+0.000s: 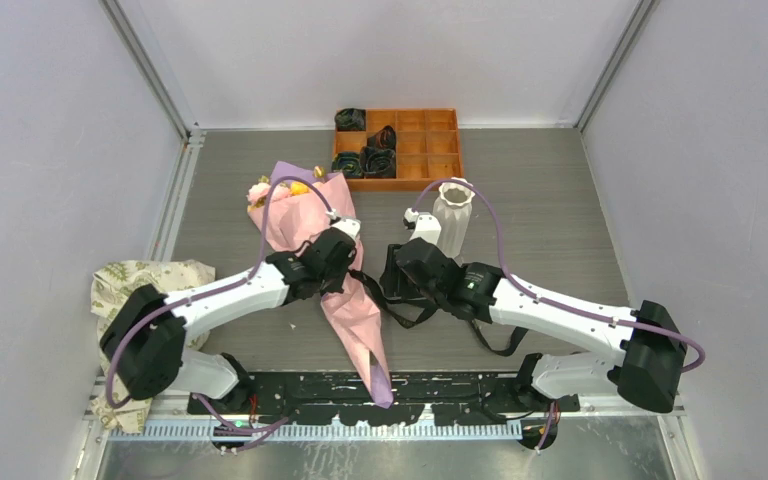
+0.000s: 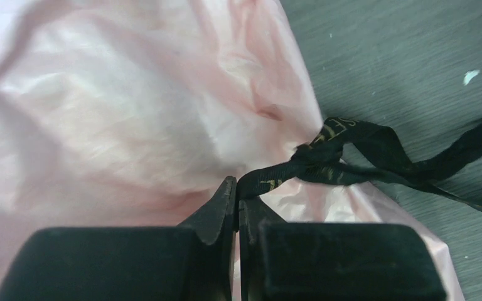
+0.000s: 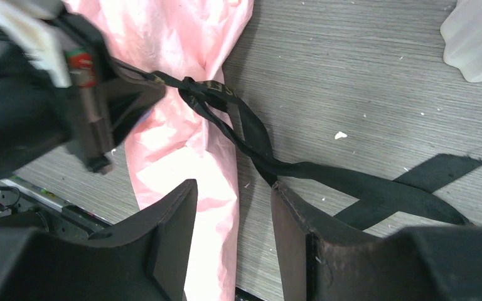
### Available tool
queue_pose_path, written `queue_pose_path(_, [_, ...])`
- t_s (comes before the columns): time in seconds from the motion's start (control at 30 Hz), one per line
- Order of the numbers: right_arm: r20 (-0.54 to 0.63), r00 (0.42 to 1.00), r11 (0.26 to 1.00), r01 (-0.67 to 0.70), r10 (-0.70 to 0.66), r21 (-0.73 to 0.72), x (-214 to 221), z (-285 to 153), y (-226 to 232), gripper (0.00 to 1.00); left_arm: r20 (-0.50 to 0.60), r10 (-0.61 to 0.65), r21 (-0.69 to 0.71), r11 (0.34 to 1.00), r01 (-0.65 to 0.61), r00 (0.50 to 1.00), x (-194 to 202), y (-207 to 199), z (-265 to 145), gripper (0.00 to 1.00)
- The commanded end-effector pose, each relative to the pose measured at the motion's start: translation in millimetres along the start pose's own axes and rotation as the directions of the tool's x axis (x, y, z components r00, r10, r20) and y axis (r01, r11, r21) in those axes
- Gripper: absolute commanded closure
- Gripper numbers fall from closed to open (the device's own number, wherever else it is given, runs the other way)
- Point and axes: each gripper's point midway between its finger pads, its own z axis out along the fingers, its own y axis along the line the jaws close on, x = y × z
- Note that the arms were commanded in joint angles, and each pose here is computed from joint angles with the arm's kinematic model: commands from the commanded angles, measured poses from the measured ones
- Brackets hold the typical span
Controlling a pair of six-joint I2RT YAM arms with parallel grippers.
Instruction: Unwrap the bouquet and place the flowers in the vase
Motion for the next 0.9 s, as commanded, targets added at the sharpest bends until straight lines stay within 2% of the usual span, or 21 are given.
queue_pose_path(0.0, [0.021,1.0,0.999,-0.018,0.019,-0.036,-8.5,8.8,15.5,0.47,0.212,-0.098,-0.028,0.994,0.106,0.972,-61.5,13.8,-51.6,0.97])
queue_pose_path(0.17, [-0.024,1.0,0.999,0.009,-0.01,-0.035,-2.2,29.2,29.8,0.47,0.29,-0.136,-0.029,0.988,0.15,0.947,-84.6,26.3,-92.7,0.97])
queue_pose_path(0.4, [-0.056,0.997,0.998,0.052,-0.053,-0.022,2.7,61.9,53.3,0.46,0.35,-0.17,-0.018,0.982,0.188,0.921,-106.7,35.1,-129.3,0.97])
queue_pose_path(0.6, [-0.087,0.991,0.992,0.104,-0.098,0.066,10.2,90.9,46.7,0.46,0.416,-0.198,-0.045,0.97,0.237,0.888,-127.1,51.9,-165.7,0.97])
queue_pose_path(0.87, [-0.123,0.984,0.976,0.151,-0.132,0.16,22.3,113.7,31.1,0.46,0.542,-0.244,-0.083,0.937,0.34,0.804,-151.4,84.2,-221.2,0.97])
